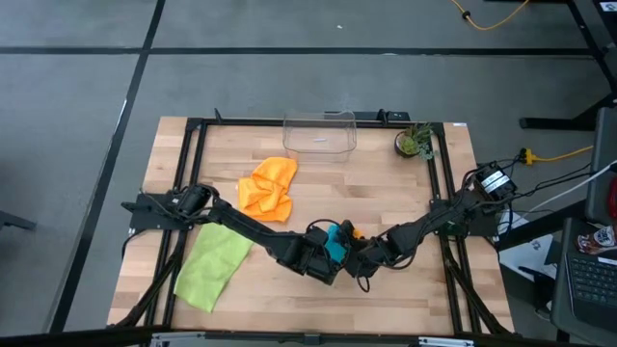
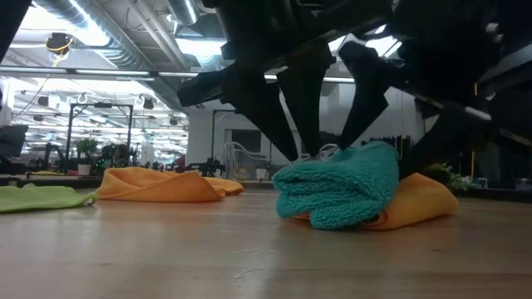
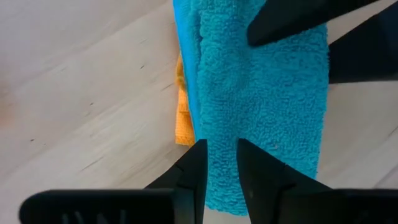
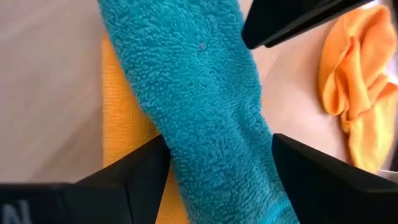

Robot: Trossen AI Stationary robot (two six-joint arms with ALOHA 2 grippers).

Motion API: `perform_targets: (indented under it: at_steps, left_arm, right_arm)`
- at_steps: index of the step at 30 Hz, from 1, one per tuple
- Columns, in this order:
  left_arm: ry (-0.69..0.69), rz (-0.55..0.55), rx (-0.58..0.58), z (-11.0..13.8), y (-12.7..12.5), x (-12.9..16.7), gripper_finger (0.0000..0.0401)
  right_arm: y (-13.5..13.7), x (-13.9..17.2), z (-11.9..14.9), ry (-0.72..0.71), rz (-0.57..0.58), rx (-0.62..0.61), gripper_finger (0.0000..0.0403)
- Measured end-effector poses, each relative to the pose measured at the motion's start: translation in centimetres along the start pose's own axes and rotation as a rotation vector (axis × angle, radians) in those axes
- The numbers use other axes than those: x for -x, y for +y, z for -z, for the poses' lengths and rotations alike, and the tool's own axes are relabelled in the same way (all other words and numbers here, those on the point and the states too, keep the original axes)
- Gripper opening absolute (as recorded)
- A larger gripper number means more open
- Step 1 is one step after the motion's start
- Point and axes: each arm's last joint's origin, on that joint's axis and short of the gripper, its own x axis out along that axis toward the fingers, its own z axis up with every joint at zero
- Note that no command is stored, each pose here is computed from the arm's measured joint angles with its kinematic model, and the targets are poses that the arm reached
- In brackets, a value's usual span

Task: Fold microfiber towels
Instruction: Put the blue microfiber cloth into the transparent bin

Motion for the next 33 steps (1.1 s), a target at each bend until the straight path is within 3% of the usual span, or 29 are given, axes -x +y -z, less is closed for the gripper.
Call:
perform_targets:
  at_steps: [12, 21, 29, 33]
  left_arm:
    - [0.019, -0.001, -0.006, 0.1, 0.0, 0.1, 0.0078]
    - [0.014, 0.027, -0.006, 0.3, -0.2, 1.0, 0.0078]
    - [0.005, 0.09, -0.006, 0.4, -0.4, 3.9, 0.0078]
    - [-0.011, 0.121, -0.005, 0.1, -0.3, 5.8, 0.0078]
  right_arm:
    - [-0.1, -1.3, -0.1, -0.023, 0.004, 0.075, 0.0273]
    - [0.0, -1.5, -0.2, -0.035, -0.008, 0.074, 0.0236]
    - [0.6, -2.8, 0.1, -0.032, -0.073, 0.077, 0.0185]
    - [0.7, -3.2, 0.1, -0.01, -0.041, 0.078, 0.0154]
